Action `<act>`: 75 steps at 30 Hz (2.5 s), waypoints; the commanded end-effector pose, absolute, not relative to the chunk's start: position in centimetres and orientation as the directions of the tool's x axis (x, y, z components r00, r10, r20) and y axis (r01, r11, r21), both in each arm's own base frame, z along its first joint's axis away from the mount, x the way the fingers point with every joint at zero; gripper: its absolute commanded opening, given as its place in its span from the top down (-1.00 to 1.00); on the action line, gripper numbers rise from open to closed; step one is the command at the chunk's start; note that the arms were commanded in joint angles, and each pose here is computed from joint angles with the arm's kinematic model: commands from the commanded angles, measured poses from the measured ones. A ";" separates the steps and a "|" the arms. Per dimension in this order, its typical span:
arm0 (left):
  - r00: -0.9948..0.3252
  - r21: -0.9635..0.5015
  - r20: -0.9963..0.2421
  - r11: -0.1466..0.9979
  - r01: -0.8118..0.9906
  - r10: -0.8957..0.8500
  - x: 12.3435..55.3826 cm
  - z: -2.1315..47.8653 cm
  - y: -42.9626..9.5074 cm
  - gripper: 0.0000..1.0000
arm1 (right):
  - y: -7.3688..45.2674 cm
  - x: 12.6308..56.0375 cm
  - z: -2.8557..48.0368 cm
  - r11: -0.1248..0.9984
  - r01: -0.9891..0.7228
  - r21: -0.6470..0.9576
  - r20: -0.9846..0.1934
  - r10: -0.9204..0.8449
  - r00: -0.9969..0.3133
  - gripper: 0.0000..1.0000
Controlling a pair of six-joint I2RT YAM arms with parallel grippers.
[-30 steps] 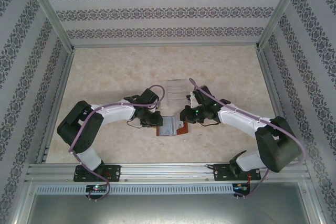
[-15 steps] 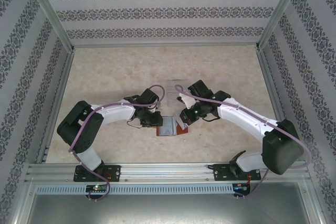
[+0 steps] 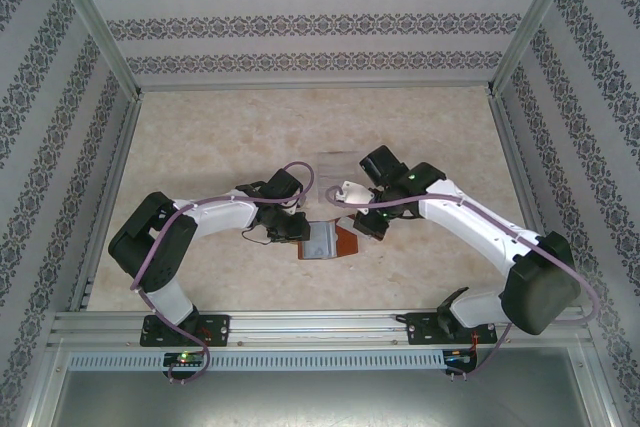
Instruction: Take the credit cards out of the card holder
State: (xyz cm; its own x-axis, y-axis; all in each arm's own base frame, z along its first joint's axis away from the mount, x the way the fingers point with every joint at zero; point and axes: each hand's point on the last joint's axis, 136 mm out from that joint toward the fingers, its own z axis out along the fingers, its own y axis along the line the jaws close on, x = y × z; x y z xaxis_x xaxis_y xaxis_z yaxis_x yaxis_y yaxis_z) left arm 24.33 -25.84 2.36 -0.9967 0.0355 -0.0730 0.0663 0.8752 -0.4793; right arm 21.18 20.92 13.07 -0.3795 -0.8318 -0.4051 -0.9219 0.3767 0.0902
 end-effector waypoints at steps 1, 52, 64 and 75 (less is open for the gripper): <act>-0.997 -0.360 0.051 0.932 0.031 0.053 21.3 -0.5 -23.1 0.62 | 20.5 20.9 14.4 0.242 -0.970 0.030 -0.387 -0.892 -0.234 0.99; -0.998 -0.355 0.061 0.935 -0.011 0.011 21.0 -0.8 -22.8 0.62 | 23.6 35.0 12.1 -0.006 -0.994 0.107 -0.268 -0.963 -0.023 1.00; -0.998 -0.350 0.066 0.936 -0.024 -0.001 20.9 -0.8 -22.6 0.62 | 24.4 36.4 10.0 -0.019 -0.991 0.132 -0.256 -0.967 -0.015 1.00; -0.998 -0.350 0.066 0.936 -0.026 -0.002 21.0 -0.8 -22.7 0.62 | 24.4 36.4 8.4 -0.030 -0.986 0.163 -0.230 -0.973 -0.008 1.00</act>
